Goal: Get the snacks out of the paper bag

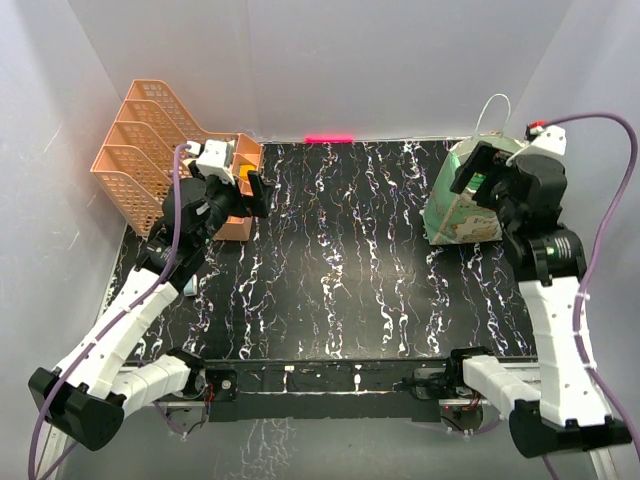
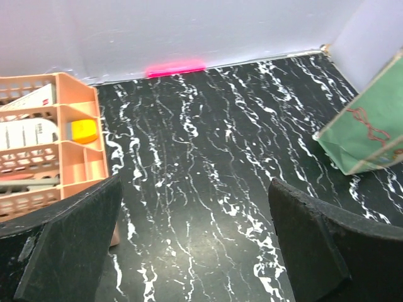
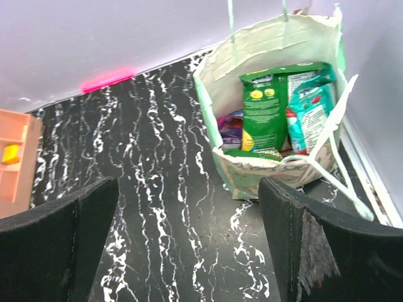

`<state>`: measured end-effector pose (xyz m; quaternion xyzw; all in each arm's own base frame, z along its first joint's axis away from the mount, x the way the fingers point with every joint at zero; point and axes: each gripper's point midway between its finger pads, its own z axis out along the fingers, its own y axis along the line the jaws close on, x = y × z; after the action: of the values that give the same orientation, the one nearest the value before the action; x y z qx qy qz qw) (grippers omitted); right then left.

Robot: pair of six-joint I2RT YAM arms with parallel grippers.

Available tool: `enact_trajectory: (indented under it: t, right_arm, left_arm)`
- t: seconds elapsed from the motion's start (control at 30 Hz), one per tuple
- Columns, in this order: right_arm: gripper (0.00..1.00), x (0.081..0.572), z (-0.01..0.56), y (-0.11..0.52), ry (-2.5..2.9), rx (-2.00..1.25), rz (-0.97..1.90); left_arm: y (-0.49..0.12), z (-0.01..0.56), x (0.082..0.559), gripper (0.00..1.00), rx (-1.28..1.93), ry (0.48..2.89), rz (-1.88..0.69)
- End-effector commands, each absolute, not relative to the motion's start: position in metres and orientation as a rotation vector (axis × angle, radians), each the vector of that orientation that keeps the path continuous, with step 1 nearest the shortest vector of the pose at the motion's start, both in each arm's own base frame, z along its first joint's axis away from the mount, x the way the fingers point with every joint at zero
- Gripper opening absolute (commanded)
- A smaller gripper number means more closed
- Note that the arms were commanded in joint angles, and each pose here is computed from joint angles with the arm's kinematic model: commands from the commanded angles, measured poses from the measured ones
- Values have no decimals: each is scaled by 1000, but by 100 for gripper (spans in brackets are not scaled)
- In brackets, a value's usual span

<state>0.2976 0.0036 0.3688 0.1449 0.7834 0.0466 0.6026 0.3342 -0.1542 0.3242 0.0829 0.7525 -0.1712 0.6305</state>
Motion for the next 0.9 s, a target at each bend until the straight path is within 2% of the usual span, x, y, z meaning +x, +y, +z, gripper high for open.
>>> enact_trajectory:
  t: [0.0, 0.37, 0.63, 0.87]
  right_arm:
    - [98, 314, 371, -16, 1865, 390, -39]
    - [98, 393, 365, -24, 1949, 334, -181]
    - [98, 433, 375, -44, 1772, 709, -92]
    - [93, 473, 397, -67, 1606, 751, -108]
  left_arm:
    - [-178, 354, 327, 98, 267, 1612, -467]
    - [-191, 320, 305, 98, 325, 1618, -462]
    - [-211, 312, 294, 98, 365, 1622, -517]
    - [-219, 312, 286, 98, 376, 1607, -541]
